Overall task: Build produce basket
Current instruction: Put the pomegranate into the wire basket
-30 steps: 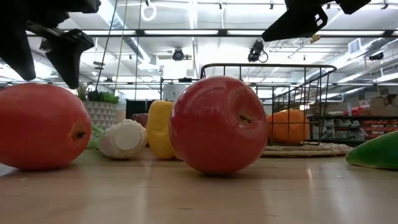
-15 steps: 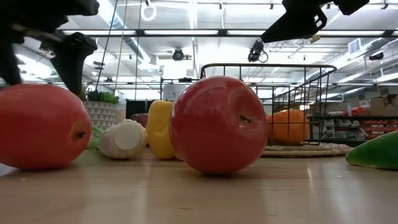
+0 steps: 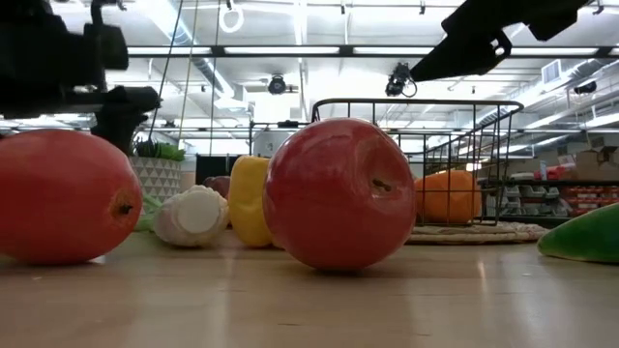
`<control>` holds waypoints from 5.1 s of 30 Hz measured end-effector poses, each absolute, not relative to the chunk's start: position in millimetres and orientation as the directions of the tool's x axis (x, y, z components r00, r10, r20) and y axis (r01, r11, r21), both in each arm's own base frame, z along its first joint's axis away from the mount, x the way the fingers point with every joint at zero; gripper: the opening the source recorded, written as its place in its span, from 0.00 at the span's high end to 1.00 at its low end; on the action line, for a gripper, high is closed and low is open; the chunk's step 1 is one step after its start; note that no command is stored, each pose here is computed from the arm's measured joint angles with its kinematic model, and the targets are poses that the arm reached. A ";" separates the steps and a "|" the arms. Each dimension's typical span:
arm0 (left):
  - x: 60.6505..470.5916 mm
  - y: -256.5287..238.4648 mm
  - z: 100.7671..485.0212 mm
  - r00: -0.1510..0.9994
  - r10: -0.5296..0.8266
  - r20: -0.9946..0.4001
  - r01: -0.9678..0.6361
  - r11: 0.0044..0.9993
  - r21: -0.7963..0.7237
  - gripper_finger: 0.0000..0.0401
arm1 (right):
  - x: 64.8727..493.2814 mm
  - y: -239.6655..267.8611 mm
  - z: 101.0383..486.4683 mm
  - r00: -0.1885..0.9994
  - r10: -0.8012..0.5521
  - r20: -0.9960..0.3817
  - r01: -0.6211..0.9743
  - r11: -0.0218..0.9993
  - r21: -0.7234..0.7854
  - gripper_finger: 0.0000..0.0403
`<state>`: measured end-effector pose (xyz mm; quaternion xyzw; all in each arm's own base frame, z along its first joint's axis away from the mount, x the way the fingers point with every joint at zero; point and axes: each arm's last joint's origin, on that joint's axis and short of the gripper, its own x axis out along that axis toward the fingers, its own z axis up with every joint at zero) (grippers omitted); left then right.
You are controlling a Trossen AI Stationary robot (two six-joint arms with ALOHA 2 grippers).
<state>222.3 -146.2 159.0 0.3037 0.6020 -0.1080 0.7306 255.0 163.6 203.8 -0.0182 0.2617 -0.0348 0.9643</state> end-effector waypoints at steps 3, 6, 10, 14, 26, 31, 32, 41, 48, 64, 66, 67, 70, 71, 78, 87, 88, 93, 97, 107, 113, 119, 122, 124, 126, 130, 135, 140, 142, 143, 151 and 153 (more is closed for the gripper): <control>221.2 -145.5 157.2 0.232 0.217 -0.948 0.538 0.783 0.312 0.00 | 255.0 163.8 204.0 0.862 -0.075 -0.501 0.057 0.997 -0.051 0.05; 219.6 -144.4 157.4 0.213 0.227 -0.950 0.539 0.784 0.308 0.00 | 255.2 163.8 204.1 0.863 -0.075 -0.500 0.056 0.997 -0.054 0.05; 216.9 -142.3 158.5 0.175 0.244 -0.954 0.531 0.792 0.300 0.00 | 255.2 163.8 204.2 0.863 -0.075 -0.499 0.054 0.997 -0.056 0.05; 216.2 -141.7 158.5 0.166 0.247 -0.955 0.535 0.790 0.298 0.00 | 255.3 163.8 204.3 0.864 -0.075 -0.499 0.054 0.997 -0.055 0.05; 212.8 -139.1 158.7 0.134 0.278 -0.951 0.559 0.771 0.304 0.06 | 255.9 164.3 205.4 0.870 -0.070 -0.489 0.053 0.997 -0.049 0.05; 212.4 -138.8 158.8 0.132 0.282 -0.950 0.572 0.761 0.305 0.09 | 255.9 164.3 205.4 0.870 -0.070 -0.489 0.053 0.997 -0.049 0.05; 212.4 -138.8 158.8 0.132 0.282 -0.950 0.573 0.761 0.306 0.09 | 255.9 164.3 205.4 0.870 -0.070 -0.489 0.053 0.997 -0.049 0.05; 228.0 -141.1 187.4 0.179 0.318 -0.931 0.470 0.804 0.365 0.10 | 255.9 164.3 205.4 0.870 -0.072 -0.488 0.050 0.997 -0.058 0.05; 247.0 -135.6 234.5 0.314 0.297 -0.902 0.271 0.882 0.385 0.10 | 255.4 162.9 207.7 0.874 -0.088 -0.479 0.032 0.992 -0.123 0.05; 293.4 -100.7 335.1 0.577 0.235 -0.783 -0.049 0.966 0.253 0.10 | 242.0 150.4 219.7 0.848 -0.154 -0.507 0.112 0.987 -0.112 0.05; 297.7 -94.6 345.8 0.608 0.234 -0.759 -0.086 0.969 0.231 0.10 | 240.9 149.6 218.0 0.838 -0.160 -0.522 0.118 0.987 -0.113 0.05; 299.7 -91.3 350.8 0.620 0.236 -0.748 -0.103 0.970 0.221 0.10 | 240.3 149.2 217.1 0.833 -0.164 -0.529 0.121 0.986 -0.115 0.05; 306.2 -80.8 364.3 0.666 0.242 -0.706 -0.156 0.970 0.186 0.10 | 239.2 148.4 215.6 0.823 -0.170 -0.542 0.137 0.985 -0.102 0.05; 307.9 -77.2 367.1 0.674 0.248 -0.696 -0.171 0.969 0.179 0.10 | 238.9 148.2 215.2 0.820 -0.172 -0.546 0.143 0.985 -0.095 0.05; 318.4 -52.0 378.0 0.714 0.270 -0.646 -0.263 0.958 0.109 0.10 | 235.3 152.5 214.5 0.818 -0.157 -0.553 0.145 0.987 -0.066 0.05; 324.7 -22.6 380.4 0.716 0.307 -0.627 -0.442 0.895 -0.067 0.09 | 233.9 154.9 214.3 0.820 -0.150 -0.553 0.149 0.988 -0.046 0.05; 325.0 -20.2 380.6 0.716 0.311 -0.625 -0.461 0.883 -0.088 0.09 | 233.9 154.8 214.3 0.819 -0.150 -0.553 0.149 0.988 -0.046 0.05; 326.3 -15.3 381.7 0.721 0.322 -0.614 -0.490 0.863 -0.123 0.08 | 233.7 155.0 214.2 0.819 -0.150 -0.554 0.156 0.987 -0.035 0.05; 327.4 -15.7 382.8 0.731 0.320 -0.603 -0.461 0.882 -0.091 0.08 | 233.2 155.7 214.1 0.819 -0.147 -0.554 0.155 0.987 -0.033 0.05; 328.0 -19.1 382.8 0.745 0.284 -0.604 -0.416 0.905 -0.087 0.08 | 233.3 155.4 214.2 0.820 -0.155 -0.551 0.174 0.985 -0.017 0.05; 333.7 -29.5 355.5 0.744 0.260 -0.615 -0.365 0.930 -0.049 0.08 | 233.2 155.6 214.2 0.820 -0.155 -0.551 0.182 0.983 -0.005 0.05; 338.5 -37.8 331.8 0.782 0.234 -0.577 -0.326 0.944 -0.059 0.08 | 232.7 156.3 214.2 0.821 -0.153 -0.551 0.188 0.982 0.008 0.05; 339.2 -42.4 325.1 0.846 0.180 -0.503 -0.265 0.959 -0.102 0.08 | 231.1 158.4 213.9 0.821 -0.146 -0.552 0.185 0.983 0.016 0.05; 335.3 -42.9 316.2 0.868 0.152 -0.473 -0.237 0.963 -0.126 0.08 | 229.7 160.3 213.7 0.822 -0.140 -0.552 0.179 0.984 0.017 0.05; 333.5 -40.4 310.0 0.905 0.124 -0.406 -0.208 0.964 -0.169 0.08 | 228.1 162.1 213.3 0.822 -0.140 -0.553 0.177 0.984 0.015 0.05; 324.8 -33.3 306.1 0.973 0.024 -0.231 -0.089 0.957 -0.276 0.08 | 226.8 162.7 212.8 0.820 -0.148 -0.553 0.185 0.983 0.013 0.05; 314.2 -24.4 297.4 0.986 -0.106 -0.131 0.047 0.921 -0.387 0.08 | 227.1 162.8 212.9 0.822 -0.147 -0.550 0.187 0.982 0.017 0.05; 312.3 -19.1 295.7 0.990 -0.141 -0.025 0.111 0.867 -0.487 0.08 | 227.3 163.0 213.4 0.824 -0.147 -0.547 0.185 0.983 0.014 0.05; 312.7 -16.4 299.3 0.991 -0.134 0.012 0.120 0.837 -0.534 0.08 | 227.7 163.0 213.7 0.826 -0.147 -0.544 0.182 0.983 0.011 0.05; 312.7 -15.0 301.0 0.991 -0.131 0.030 0.124 0.817 -0.564 0.08 | 227.8 163.0 213.8 0.827 -0.146 -0.543 0.180 0.984 0.009 0.05; 312.9 -2.5 305.2 0.995 -0.074 0.073 0.102 0.544 -0.833 0.08 | 228.2 163.4 214.3 0.831 -0.143 -0.538 0.165 0.986 -0.007 0.05; 312.8 -2.3 306.3 0.994 -0.073 0.086 0.110 0.483 -0.869 0.08 | 228.2 163.4 214.4 0.831 -0.142 -0.538 0.165 0.986 -0.007 0.05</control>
